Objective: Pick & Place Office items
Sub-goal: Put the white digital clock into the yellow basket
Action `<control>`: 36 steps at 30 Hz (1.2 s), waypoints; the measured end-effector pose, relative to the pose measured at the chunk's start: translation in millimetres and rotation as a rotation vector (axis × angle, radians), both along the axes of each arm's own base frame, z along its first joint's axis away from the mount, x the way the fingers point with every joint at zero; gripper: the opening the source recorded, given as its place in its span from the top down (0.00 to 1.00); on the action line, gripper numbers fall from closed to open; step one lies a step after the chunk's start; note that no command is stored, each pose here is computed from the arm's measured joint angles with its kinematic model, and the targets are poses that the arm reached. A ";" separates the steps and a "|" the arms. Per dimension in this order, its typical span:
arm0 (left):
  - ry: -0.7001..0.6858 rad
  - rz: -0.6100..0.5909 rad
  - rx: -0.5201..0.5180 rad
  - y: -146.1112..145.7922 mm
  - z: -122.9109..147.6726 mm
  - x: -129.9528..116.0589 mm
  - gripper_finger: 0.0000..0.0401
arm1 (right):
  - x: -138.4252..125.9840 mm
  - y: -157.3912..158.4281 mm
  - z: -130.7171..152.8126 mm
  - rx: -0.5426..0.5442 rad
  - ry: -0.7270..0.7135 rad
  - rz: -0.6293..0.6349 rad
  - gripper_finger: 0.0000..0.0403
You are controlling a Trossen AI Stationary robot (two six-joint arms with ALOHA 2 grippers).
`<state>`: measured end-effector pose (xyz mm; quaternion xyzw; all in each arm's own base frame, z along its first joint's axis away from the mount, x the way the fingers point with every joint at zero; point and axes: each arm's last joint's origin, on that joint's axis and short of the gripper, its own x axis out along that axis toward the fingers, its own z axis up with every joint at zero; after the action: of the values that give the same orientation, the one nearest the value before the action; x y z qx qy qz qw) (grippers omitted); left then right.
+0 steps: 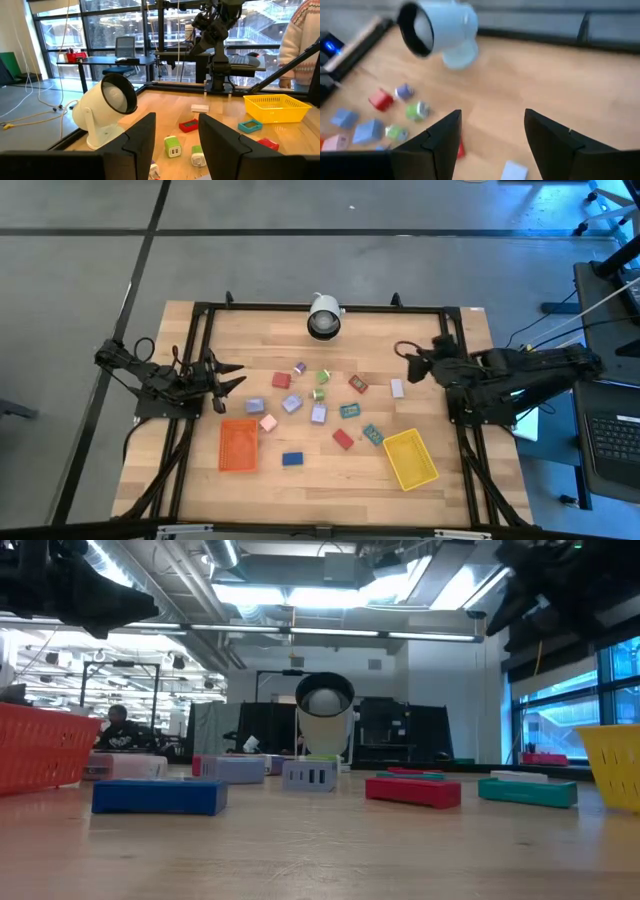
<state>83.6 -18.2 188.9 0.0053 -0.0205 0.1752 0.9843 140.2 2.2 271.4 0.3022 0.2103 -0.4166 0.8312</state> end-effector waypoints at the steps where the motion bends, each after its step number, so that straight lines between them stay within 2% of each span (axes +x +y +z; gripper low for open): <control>1: 0.000 0.000 0.000 0.0 0.1 0.0 0.64 | 6.8 -0.9 0.1 0.037 0.022 0.003 0.46; 4: 0.000 -0.001 0.000 0.0 0.0 0.0 0.64 | 21.7 -4.2 -4.1 0.154 0.154 0.018 0.46; 8: 0.000 -0.016 0.001 -0.5 0.0 0.2 0.64 | 31.6 -9.4 -16.9 0.278 0.392 -0.031 0.46; 14: -0.001 -0.035 0.002 -0.9 0.0 0.3 0.63 | 48.6 -10.4 -37.5 0.414 0.539 -0.020 0.46; 19: -0.004 -0.071 -0.002 -1.9 0.1 0.6 0.62 | 56.8 -10.1 -47.7 0.469 0.586 -0.018 0.43; 25: -0.005 -0.107 -0.002 -2.9 0.2 0.9 0.62 | 62.7 -9.8 -55.3 0.492 0.615 -0.023 0.33; 28: -0.005 -0.107 -0.002 -2.9 0.2 0.9 0.62 | 69.2 -12.0 -61.4 0.510 0.599 -0.070 0.30; 36: -0.005 -0.112 -0.001 -3.1 0.1 1.0 0.62 | 91.7 -14.3 -87.5 0.519 0.616 -0.091 0.29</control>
<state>84.5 -21.3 188.9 0.0031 -0.0229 0.1201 0.9925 231.9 -12.1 183.9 0.3719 0.5342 -0.4573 0.6060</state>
